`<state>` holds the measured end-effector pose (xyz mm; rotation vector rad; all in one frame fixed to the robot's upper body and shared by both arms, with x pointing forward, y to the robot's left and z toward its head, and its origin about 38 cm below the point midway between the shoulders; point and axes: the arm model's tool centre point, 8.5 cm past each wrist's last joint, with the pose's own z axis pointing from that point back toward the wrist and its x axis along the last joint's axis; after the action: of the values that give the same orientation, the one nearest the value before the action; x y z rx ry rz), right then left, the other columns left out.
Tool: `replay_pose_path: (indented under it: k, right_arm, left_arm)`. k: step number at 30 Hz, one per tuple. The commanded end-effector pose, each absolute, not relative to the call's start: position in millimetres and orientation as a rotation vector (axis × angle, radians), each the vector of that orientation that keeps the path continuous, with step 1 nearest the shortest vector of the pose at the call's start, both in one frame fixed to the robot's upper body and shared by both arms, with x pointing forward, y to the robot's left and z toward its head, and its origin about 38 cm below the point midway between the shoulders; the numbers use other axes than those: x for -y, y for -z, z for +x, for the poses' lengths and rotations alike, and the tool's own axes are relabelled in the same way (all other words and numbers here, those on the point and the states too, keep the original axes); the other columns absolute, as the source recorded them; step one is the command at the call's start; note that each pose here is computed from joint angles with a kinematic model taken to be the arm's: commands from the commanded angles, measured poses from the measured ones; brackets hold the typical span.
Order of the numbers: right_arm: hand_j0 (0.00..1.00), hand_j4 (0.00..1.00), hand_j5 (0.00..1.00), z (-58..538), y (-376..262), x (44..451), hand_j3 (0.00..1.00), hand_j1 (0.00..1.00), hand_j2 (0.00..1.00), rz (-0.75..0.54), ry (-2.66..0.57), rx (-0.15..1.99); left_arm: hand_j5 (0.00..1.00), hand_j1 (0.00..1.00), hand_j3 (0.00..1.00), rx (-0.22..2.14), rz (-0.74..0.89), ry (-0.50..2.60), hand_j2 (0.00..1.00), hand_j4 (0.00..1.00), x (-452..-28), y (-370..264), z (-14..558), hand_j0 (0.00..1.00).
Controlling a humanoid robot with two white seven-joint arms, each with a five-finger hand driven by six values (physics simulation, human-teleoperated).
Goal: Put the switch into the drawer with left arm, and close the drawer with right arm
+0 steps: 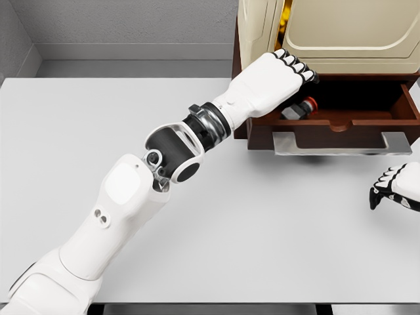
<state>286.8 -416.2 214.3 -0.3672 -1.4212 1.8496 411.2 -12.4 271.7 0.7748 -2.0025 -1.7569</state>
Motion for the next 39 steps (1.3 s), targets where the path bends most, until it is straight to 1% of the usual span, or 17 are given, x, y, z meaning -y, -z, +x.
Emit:
replay_pose_path:
  k: [1,2,6,8,9,10,13,16,19,23,26,31,32,33,34,36,39]
  right_arm:
    - [0.34,0.34,0.34,287.2,-215.1,416.3,0.34,0.34,0.34,-0.366,-1.845,1.423]
    - [0.34,0.34,0.34,287.2,-215.1,416.3,0.34,0.34,0.34,-0.366,-1.845,1.423]
    - [0.34,0.34,0.34,287.7,-216.1,416.3,0.34,0.34,0.34,-0.37,-1.844,1.427]
    - [0.34,0.34,0.34,288.0,-216.5,416.3,0.34,0.34,0.34,-0.37,-1.845,1.426]
    - [0.34,0.34,0.34,288.5,-217.3,416.2,0.34,0.34,0.34,-0.373,-1.845,1.429]
    - [0.34,0.34,0.34,289.4,-218.7,416.1,0.34,0.34,0.34,-0.377,-1.846,1.432]
    - [0.34,0.34,0.34,290.1,-220.1,416.2,0.34,0.34,0.34,-0.382,-1.845,1.435]
    - [0.34,0.34,0.34,290.3,-220.6,416.0,0.34,0.34,0.34,-0.375,-1.835,1.439]
    - [0.33,0.33,0.33,290.8,-221.3,415.8,0.33,0.33,0.33,-0.377,-1.832,1.443]
    - [0.33,0.33,0.33,291.2,-222.3,415.9,0.33,0.33,0.33,-0.376,-1.823,1.45]
    - [0.33,0.33,0.33,292.2,-223.9,415.7,0.33,0.33,0.33,-0.381,-1.825,1.453]
    - [0.33,0.33,0.33,300.3,-238.1,414.8,0.33,0.33,0.33,-0.411,-1.803,1.498]
    - [0.33,0.33,0.33,300.8,-239.1,414.7,0.33,0.33,0.33,-0.414,-1.803,1.502]
    - [0.33,0.33,0.33,301.9,-241.2,414.5,0.33,0.33,0.33,-0.421,-1.801,1.509]
    - [0.33,0.33,0.33,302.1,-241.4,414.4,0.33,0.33,0.33,-0.422,-1.8,1.511]
    - [0.33,0.33,0.33,303.0,-243.1,414.1,0.33,0.33,0.33,-0.427,-1.797,1.519]
    - [0.33,0.33,0.33,304.5,-246.3,413.8,0.33,0.33,0.33,-0.427,-1.783,1.533]
  left_arm:
    - [0.73,0.73,0.73,2.005,0.777,1.755,0.73,0.73,12.3,-272.4,410.9,0.73]
    - [0.75,0.75,0.75,2.005,0.777,1.755,0.75,0.75,12.3,-272.4,410.9,0.75]
    - [0.77,0.77,0.77,2.021,0.776,1.751,0.77,0.77,12.8,-275.9,408.4,0.77]
    - [0.86,0.86,0.86,2.079,0.772,1.734,0.86,0.86,13.7,-288.4,399.5,0.86]
    - [0.95,0.95,0.95,2.117,0.774,1.714,0.95,0.95,13.1,-297.4,393.4,0.95]
    - [0.99,0.99,0.99,2.171,0.76,1.69,0.99,0.99,13.2,-308.1,383.7,0.99]
    - [1.0,1.0,1.0,2.31,0.684,1.688,1.0,1.0,11.3,-327.1,370.9,1.0]
    - [1.0,1.0,1.0,2.453,0.589,1.679,1.0,1.0,-21.7,-341.6,374.1,1.0]
    - [1.0,1.0,1.0,2.58,0.358,1.647,1.0,1.0,-99.3,-347.4,376.4,1.0]
    - [1.0,1.0,1.0,2.471,0.179,1.517,1.0,1.0,-217.6,-359.9,379.3,1.0]
    - [1.0,1.0,1.0,2.375,0.119,1.397,1.0,1.0,-275.1,-348.6,370.3,1.0]
    - [1.0,1.0,1.0,2.064,-0.007,1.37,1.0,1.0,-312.6,-264.5,344.1,1.0]
    - [1.0,1.0,1.0,2.032,0.011,1.36,1.0,1.0,-319.3,-254.4,344.5,1.0]
    - [1.0,1.0,1.0,1.973,0.098,1.318,1.0,1.0,-345.5,-242.0,353.9,1.0]
    - [1.0,1.0,1.0,1.919,0.132,1.304,1.0,1.0,-355.4,-224.1,359.0,1.0]
    - [1.0,1.0,1.0,1.764,0.09,1.364,1.0,1.0,-368.0,-191.2,361.0,1.0]
    - [1.0,1.0,1.0,1.67,0.007,1.336,1.0,1.0,-369.7,-152.1,350.0,1.0]
